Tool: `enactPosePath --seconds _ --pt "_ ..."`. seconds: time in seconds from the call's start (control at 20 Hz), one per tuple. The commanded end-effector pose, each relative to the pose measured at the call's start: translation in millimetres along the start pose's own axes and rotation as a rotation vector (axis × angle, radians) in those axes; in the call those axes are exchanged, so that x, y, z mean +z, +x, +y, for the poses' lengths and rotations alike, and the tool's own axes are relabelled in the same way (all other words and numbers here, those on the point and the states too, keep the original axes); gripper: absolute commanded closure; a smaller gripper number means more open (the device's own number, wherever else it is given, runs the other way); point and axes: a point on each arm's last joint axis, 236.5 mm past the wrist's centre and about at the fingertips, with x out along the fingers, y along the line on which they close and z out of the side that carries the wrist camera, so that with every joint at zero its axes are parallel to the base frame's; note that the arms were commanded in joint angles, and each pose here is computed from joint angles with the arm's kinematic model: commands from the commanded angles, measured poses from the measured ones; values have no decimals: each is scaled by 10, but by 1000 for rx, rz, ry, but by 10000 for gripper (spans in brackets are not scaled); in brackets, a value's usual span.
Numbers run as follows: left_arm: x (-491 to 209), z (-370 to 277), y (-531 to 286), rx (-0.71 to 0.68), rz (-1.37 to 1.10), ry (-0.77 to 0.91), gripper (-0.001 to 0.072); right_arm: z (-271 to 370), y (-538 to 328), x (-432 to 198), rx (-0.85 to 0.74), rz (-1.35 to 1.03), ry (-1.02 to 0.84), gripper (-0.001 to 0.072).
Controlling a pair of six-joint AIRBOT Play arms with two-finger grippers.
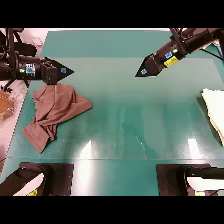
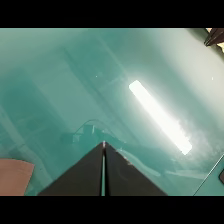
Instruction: Fold the shirts.
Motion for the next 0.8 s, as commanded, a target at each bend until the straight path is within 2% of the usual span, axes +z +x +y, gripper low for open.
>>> enactPosePath --seconds 0.0,0.55,0.7,0.75 --pt "2 -3 0 0 0 1 684 2 1 2 0 0 0 691" --pt "2 -3 0 0 0 1 685 -19 -6 185 -8 -78 4 691" --pt "227 72 -12 31 -96 -3 684 -12 -4 148 1 -62 184 690" --pt "295 91 -20 39 -125 -5 684 -13 -6 151 2 -63 245 659"
